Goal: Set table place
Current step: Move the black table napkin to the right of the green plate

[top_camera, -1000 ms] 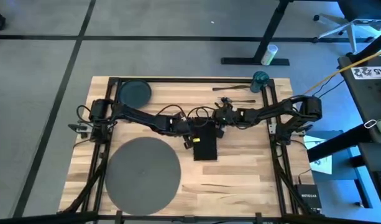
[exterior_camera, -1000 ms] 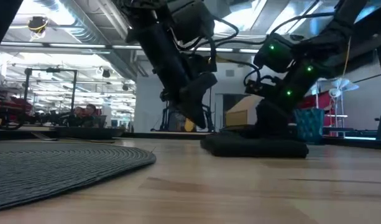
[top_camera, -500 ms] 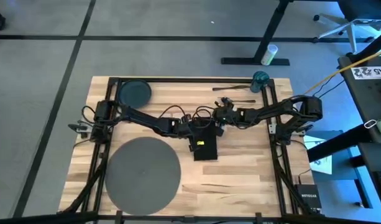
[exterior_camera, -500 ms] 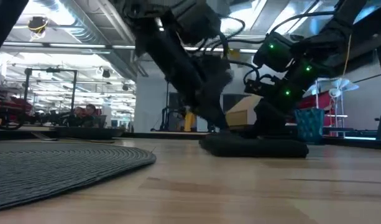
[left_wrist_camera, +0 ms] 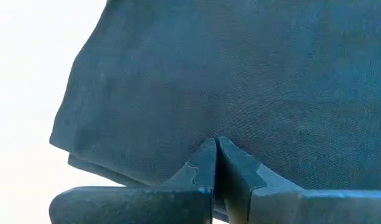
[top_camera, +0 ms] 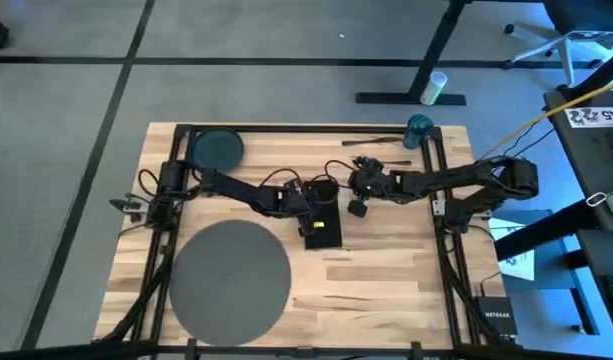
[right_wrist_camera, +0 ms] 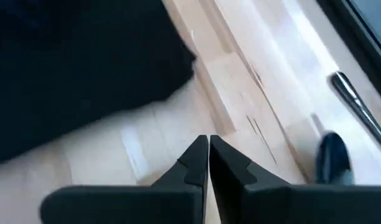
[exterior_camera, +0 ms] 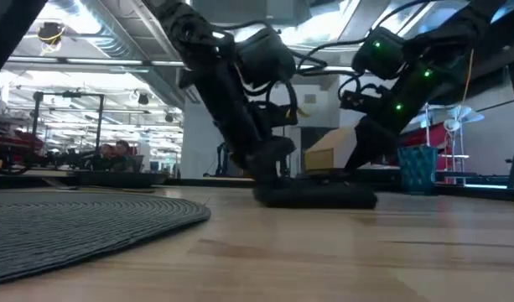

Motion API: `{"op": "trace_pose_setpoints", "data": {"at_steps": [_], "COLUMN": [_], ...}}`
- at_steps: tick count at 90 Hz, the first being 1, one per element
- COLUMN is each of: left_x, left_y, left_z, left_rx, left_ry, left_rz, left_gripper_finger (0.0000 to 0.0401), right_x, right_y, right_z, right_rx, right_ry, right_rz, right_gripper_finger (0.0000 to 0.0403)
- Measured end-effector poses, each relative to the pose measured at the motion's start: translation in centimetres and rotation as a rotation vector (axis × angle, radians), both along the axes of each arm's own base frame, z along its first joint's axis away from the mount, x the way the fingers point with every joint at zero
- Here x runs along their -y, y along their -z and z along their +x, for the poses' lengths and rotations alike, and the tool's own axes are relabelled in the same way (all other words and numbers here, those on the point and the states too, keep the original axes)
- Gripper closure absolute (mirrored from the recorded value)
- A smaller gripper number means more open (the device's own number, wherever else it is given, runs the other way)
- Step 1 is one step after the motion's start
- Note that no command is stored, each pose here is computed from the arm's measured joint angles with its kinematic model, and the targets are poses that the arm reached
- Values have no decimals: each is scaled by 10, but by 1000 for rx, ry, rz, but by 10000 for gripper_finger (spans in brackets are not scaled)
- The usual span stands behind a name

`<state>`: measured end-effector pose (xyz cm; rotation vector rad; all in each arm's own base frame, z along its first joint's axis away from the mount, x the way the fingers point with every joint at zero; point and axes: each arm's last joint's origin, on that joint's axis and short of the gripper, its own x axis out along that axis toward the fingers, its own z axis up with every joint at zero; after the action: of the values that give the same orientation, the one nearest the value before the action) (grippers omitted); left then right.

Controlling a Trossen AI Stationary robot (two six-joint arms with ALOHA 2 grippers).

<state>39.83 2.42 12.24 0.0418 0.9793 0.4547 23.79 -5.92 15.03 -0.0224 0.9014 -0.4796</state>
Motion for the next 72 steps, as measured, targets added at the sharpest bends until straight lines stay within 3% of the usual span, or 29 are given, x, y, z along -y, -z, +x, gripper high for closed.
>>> {"op": "trace_pose_setpoints", "data": {"at_steps": [72], "left_x": [-45], "left_y": [-6], "left_z": [-42], "left_rx": [-366], "left_ry": [-137], "left_rz": [124], "left_gripper_finger": [401], "right_x": [-3], "right_y": [-5], "right_z": [-10], "right_rx": [-57], "right_ry": [0], "right_rz": [14], "right_gripper_finger": [403]}}
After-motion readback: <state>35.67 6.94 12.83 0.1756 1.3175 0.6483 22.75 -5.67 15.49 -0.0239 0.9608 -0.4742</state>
